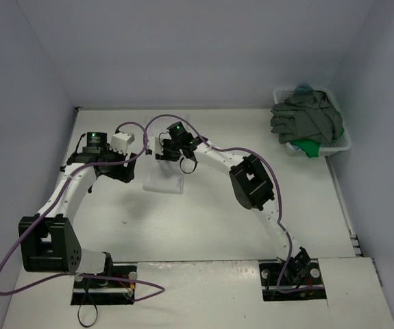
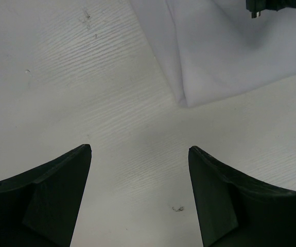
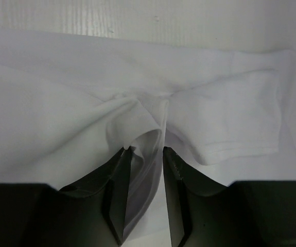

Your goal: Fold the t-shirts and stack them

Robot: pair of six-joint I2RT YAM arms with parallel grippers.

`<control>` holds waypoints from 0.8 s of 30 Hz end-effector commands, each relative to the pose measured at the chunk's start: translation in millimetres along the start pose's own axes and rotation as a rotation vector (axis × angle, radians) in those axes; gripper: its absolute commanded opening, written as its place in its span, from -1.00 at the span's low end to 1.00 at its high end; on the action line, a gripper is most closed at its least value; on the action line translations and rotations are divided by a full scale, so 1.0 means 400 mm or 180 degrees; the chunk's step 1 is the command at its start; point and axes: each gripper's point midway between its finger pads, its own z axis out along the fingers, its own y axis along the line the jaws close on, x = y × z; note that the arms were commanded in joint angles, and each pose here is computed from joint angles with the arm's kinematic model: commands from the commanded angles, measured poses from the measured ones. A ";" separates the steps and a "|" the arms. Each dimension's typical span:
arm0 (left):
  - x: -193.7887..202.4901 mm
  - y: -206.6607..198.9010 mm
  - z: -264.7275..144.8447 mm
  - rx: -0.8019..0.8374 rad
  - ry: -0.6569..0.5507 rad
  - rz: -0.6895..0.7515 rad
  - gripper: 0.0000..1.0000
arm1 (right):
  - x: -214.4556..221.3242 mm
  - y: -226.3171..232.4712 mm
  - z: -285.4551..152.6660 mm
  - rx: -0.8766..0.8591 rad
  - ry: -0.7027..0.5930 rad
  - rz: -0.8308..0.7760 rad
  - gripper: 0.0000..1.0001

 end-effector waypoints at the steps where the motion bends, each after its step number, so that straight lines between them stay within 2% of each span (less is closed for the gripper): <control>1: -0.055 0.006 -0.017 -0.0009 -0.0265 0.0029 0.41 | -0.141 -0.157 -0.109 0.0625 -0.0355 -0.0082 -0.45; 5: -0.055 0.000 -0.017 0.0030 -0.0276 0.0011 0.41 | -0.160 -0.184 -0.124 0.0772 -0.0397 -0.0010 -0.32; 14: -0.052 -0.005 -0.025 0.0035 -0.0292 0.0011 0.41 | -0.168 -0.273 -0.169 0.1595 -0.0336 0.0128 -0.29; 24: -0.052 -0.011 -0.027 0.0064 -0.0300 -0.0003 0.41 | -0.227 -0.158 -0.252 0.0979 -0.0316 0.0207 -0.30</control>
